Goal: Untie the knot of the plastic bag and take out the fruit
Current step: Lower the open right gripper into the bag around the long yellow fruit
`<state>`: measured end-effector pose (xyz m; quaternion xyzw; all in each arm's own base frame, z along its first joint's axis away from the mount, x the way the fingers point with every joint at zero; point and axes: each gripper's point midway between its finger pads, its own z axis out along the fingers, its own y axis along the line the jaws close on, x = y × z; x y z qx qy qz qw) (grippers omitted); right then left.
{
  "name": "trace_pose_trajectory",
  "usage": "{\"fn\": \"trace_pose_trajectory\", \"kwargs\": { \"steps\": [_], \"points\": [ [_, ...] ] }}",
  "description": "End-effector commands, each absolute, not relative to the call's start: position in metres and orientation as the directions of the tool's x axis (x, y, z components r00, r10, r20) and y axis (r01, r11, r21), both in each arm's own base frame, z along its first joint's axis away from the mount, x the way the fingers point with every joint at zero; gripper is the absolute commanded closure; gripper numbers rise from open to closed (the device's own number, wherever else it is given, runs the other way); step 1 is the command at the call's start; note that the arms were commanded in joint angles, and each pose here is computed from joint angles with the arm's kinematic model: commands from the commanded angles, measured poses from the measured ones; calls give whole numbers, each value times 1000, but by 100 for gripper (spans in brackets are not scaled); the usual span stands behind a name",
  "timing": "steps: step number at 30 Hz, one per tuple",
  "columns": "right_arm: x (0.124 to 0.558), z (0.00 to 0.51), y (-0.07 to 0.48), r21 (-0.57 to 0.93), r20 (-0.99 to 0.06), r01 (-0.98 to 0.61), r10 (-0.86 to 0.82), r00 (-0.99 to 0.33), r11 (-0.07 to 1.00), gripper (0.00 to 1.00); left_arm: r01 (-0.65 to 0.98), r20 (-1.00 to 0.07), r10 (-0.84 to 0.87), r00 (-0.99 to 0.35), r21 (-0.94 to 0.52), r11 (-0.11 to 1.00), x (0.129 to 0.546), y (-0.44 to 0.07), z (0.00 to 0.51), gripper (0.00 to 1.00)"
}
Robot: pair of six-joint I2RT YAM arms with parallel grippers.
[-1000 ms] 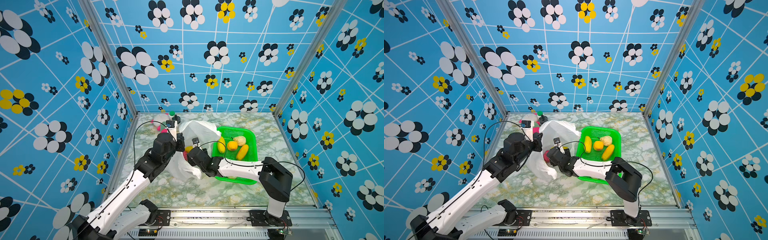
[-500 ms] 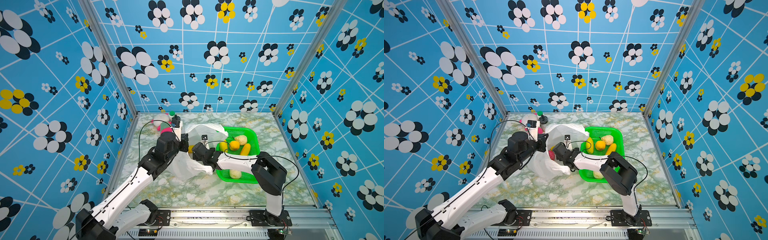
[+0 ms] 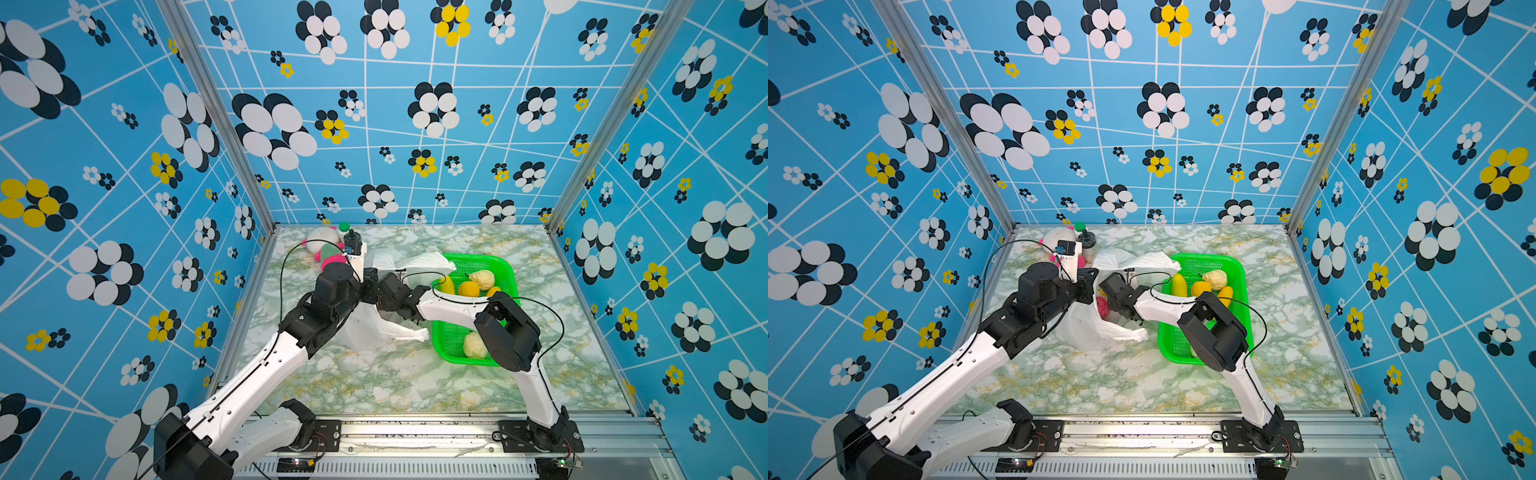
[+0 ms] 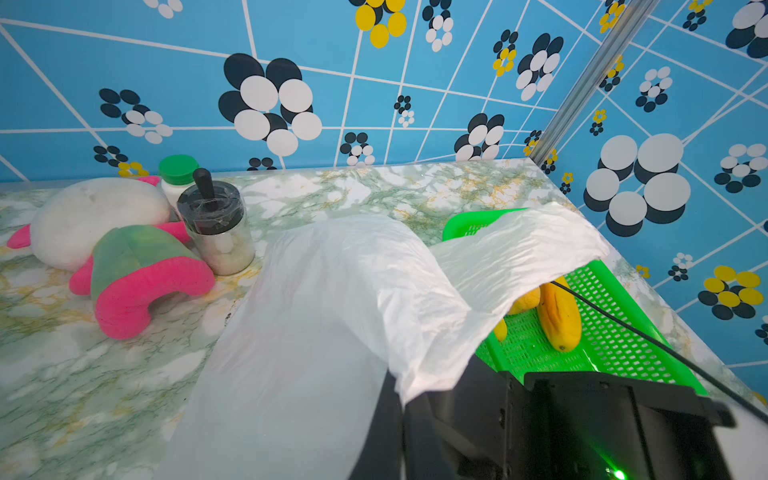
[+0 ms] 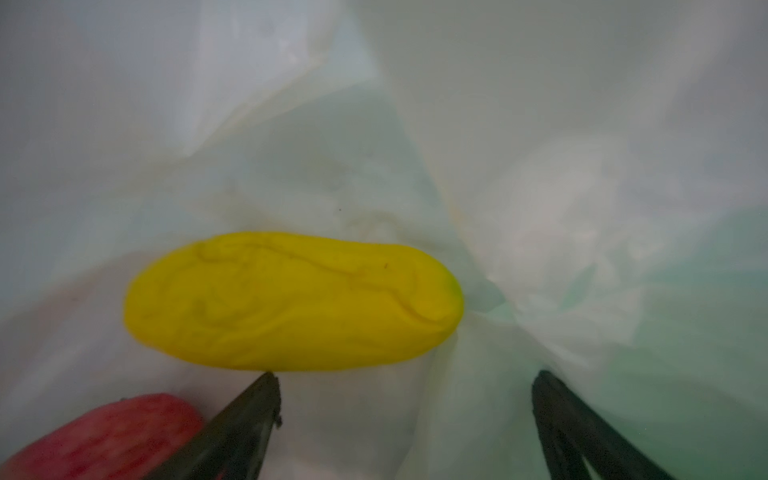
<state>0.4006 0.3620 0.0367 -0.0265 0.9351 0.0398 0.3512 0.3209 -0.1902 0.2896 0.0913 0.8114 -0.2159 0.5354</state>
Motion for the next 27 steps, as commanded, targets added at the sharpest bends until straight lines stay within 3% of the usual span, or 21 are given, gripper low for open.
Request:
{"fn": "trace_pose_trajectory", "kwargs": {
  "steps": [1, 11, 17, 27],
  "points": [
    [394, 4, 348, 15, -577, -49, -31, -816, 999, 3, 406, -918, -93, -386, -260, 876, 319, -195, 303, 100],
    [391, 15, 345, 52, -574, -69, -26, -819, 996, 27, 417, -922, -97, -375, -261, 870, 321, -197, 306, 100],
    [385, 71, 351, 182, -641, -127, 20, -767, 975, 43, 406, -929, -78, -362, -232, 884, 326, -196, 297, 100],
    [362, 137, 352, 347, -715, -256, 78, -695, 902, 51, 420, -946, -44, -322, -185, 889, 326, -193, 284, 100]
  ]
}}
